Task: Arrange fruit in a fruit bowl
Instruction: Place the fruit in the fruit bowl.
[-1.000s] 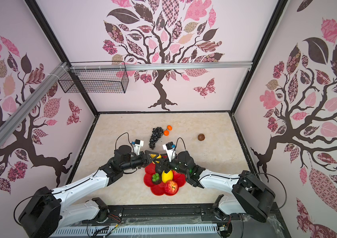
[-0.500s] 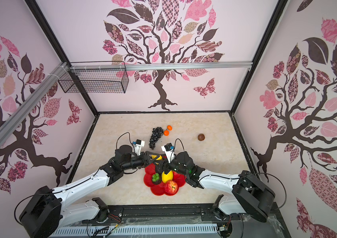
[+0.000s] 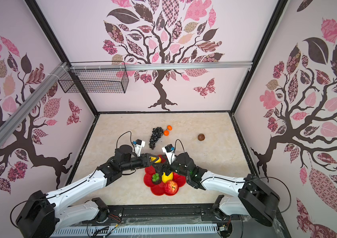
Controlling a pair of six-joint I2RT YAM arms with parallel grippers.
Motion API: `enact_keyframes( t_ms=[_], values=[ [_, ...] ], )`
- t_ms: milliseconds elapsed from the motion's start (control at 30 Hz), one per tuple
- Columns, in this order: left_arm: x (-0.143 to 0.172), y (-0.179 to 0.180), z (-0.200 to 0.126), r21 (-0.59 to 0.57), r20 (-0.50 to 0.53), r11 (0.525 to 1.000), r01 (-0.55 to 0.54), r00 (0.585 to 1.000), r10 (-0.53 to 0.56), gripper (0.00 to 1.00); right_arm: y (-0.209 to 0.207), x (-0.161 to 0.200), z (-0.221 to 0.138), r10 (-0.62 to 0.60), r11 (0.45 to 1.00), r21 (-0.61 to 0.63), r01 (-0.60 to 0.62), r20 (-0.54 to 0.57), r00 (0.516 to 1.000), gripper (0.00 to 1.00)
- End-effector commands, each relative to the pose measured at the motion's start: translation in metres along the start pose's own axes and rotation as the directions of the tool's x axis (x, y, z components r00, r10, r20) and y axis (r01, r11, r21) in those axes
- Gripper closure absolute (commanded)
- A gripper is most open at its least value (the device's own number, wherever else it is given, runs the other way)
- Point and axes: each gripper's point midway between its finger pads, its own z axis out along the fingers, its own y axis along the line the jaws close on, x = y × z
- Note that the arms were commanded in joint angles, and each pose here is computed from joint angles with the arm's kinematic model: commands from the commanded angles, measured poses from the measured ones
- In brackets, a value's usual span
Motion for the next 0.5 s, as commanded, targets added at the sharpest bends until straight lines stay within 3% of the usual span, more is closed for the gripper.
enact_keyframes(
  t_ms=[0, 233, 467],
  values=[
    [-0.012, 0.012, -0.015, -0.134, 0.048, 0.981, -0.137, 0.988, 0.145, 0.57, 0.003, -0.001, -0.019, -0.011, 1.0, 0.018, 0.011, -0.01, 1.0, 0.03],
    [0.001, 0.042, -0.017, -0.289, 0.012, 0.913, -0.287, 0.953, 0.303, 0.58, -0.012, 0.009, -0.048, 0.021, 0.993, 0.117, -0.018, -0.027, 0.999, 0.02],
    [0.008, 0.058, 0.001, -0.342, -0.017, 0.879, -0.333, 0.937, 0.348, 0.59, -0.022, 0.006, -0.059, 0.063, 0.98, 0.19, -0.059, -0.015, 0.998, 0.0]
  ],
)
